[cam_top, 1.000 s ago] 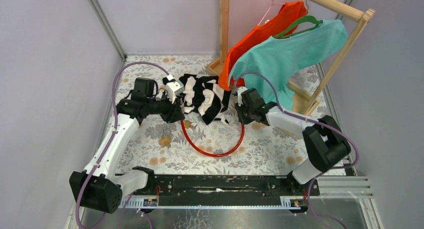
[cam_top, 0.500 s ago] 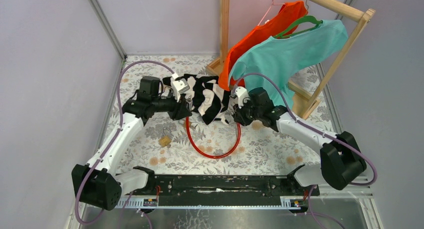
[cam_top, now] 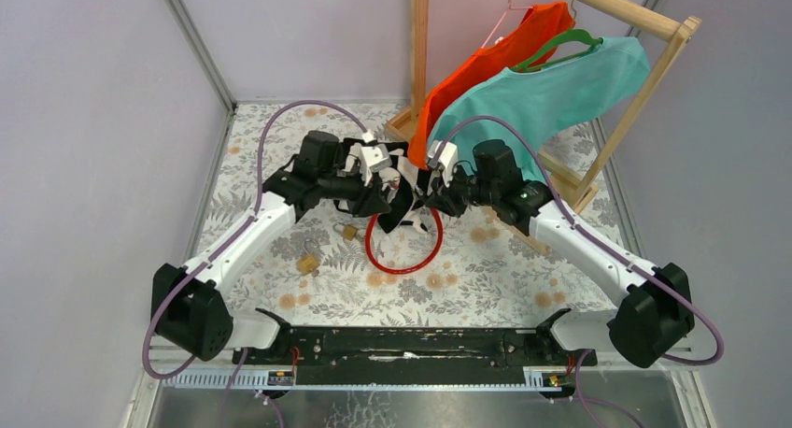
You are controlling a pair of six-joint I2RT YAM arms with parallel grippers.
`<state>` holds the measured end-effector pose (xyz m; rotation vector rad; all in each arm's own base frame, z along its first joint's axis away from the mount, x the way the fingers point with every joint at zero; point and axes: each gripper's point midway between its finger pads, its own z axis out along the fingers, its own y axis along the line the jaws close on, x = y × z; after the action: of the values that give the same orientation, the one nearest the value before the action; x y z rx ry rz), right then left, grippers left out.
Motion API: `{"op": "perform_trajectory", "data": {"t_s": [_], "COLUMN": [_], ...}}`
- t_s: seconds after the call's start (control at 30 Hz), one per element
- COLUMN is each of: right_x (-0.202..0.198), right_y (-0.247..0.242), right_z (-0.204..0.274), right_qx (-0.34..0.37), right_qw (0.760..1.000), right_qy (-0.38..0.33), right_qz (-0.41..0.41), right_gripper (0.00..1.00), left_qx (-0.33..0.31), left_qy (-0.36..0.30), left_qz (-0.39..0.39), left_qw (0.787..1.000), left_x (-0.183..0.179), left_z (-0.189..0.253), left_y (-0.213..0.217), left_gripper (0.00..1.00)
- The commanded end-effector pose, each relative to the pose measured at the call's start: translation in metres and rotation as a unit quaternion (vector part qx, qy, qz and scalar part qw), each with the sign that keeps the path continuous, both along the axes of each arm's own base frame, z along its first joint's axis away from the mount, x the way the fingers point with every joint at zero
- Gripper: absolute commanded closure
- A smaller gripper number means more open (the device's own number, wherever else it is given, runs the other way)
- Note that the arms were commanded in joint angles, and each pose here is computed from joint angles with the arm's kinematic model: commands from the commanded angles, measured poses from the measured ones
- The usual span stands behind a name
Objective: Lock with the key
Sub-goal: Lock the lock.
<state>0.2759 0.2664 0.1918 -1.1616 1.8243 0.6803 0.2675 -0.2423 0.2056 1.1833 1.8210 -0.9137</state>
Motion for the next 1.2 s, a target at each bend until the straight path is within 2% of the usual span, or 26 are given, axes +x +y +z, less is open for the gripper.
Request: {"op": "perform_trajectory", "data": {"t_s": [0.0,0.37,1.17], "right_x": [-0.012,-0.027,-0.032], "right_y": [0.016,0.023,0.035], "right_z": [0.047,0.041,0.034], "right_qx": [0.041,0.045,0.030], "right_qw": [0.997,0.995,0.994], "right_qy": [-0.034,-0.004,-0.002], "right_qz": [0.064,0.093,0.103], "right_gripper": [1.00,1.00,1.00], "left_qx": [-0.036,-0.070,-0.077], "left_qy": [-0.085,-0.084,-0.072], "left_qz": [-0.034,-0.022,-0.044], "left_qw": [0.995,0.994,0.993], "left_x": [0.018,0.009,-0.008], "left_z": [0.038,0.036,0.019], "left_y": [-0.028,-0.037,-0.035], "left_gripper": [1.00,1.00,1.00]}}
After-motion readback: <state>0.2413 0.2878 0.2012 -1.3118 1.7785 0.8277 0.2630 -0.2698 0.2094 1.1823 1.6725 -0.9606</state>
